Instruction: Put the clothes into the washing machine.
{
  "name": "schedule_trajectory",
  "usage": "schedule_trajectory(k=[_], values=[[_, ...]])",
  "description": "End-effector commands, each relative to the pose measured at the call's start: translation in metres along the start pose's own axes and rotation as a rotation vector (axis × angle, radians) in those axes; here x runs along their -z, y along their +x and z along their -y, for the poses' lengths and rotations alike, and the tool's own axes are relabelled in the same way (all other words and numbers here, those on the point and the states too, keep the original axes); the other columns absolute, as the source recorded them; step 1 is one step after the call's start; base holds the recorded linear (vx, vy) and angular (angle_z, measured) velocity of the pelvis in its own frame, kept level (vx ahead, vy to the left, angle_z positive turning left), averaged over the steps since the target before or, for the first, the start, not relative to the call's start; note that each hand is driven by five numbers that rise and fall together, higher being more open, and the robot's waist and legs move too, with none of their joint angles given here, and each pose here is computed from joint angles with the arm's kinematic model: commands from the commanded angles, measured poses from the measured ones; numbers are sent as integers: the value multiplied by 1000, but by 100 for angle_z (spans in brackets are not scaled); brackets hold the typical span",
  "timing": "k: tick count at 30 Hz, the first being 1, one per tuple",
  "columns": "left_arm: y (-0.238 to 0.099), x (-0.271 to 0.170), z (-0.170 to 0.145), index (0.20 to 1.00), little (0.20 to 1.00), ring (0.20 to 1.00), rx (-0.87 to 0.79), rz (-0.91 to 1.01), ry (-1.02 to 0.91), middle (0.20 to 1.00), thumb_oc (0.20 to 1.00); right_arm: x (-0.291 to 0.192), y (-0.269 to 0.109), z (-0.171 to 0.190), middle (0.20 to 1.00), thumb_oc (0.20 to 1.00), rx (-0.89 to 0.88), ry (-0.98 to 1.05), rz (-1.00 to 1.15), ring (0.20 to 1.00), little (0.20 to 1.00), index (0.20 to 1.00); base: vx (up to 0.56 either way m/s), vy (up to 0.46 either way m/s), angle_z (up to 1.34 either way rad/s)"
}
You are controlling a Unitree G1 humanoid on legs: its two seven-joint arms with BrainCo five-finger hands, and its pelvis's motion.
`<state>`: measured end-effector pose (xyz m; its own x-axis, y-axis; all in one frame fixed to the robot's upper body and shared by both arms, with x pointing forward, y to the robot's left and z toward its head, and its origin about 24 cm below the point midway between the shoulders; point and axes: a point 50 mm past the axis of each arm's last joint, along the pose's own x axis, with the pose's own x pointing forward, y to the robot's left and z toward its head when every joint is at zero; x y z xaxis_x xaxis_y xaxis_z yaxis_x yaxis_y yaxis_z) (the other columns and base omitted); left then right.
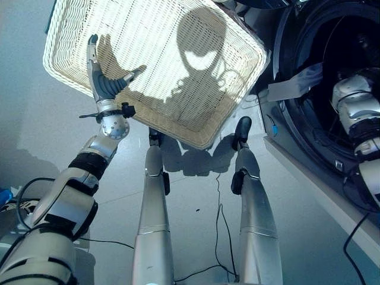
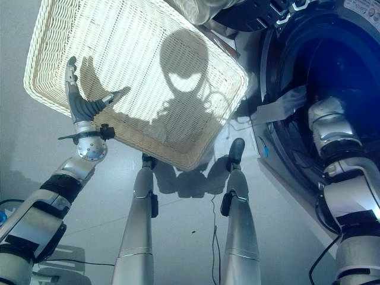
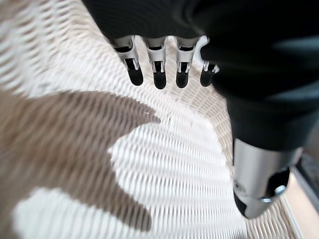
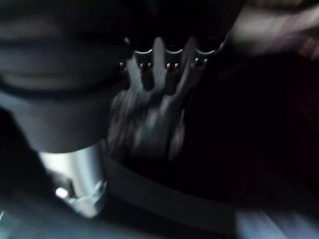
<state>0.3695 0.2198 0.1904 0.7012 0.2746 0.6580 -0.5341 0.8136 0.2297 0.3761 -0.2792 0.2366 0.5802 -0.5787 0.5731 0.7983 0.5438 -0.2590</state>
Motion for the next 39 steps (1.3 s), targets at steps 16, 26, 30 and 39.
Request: schedule_trajectory(k=[16,26,30,39], values=[[-50,15,23,1000,1000,1000,36,-80,-75,1000,1000,8,-104,-45,1000,1000,-472,-133,350,1000,1000,1000,-20,10,-2],[-97,49,18,1000,1000,1000,113,-240,-13,1000,1000,39,-168,-46,1000,1000,-698,-137,320,1000,1000,1000,-11,7,-3],[-136,71,12,1000,1000,1000,194,-352,36,1000,1000,66,-195,-36,1000,1000,-834,-150,254,1000,1000,1000,-15,11,-8],[-210,110,-15,1000,1000,1000,418,-585,159,1000,1000,133,-254,-11,1000,1000,-1089,-168,-151,1000,1000,1000,48,31,2]])
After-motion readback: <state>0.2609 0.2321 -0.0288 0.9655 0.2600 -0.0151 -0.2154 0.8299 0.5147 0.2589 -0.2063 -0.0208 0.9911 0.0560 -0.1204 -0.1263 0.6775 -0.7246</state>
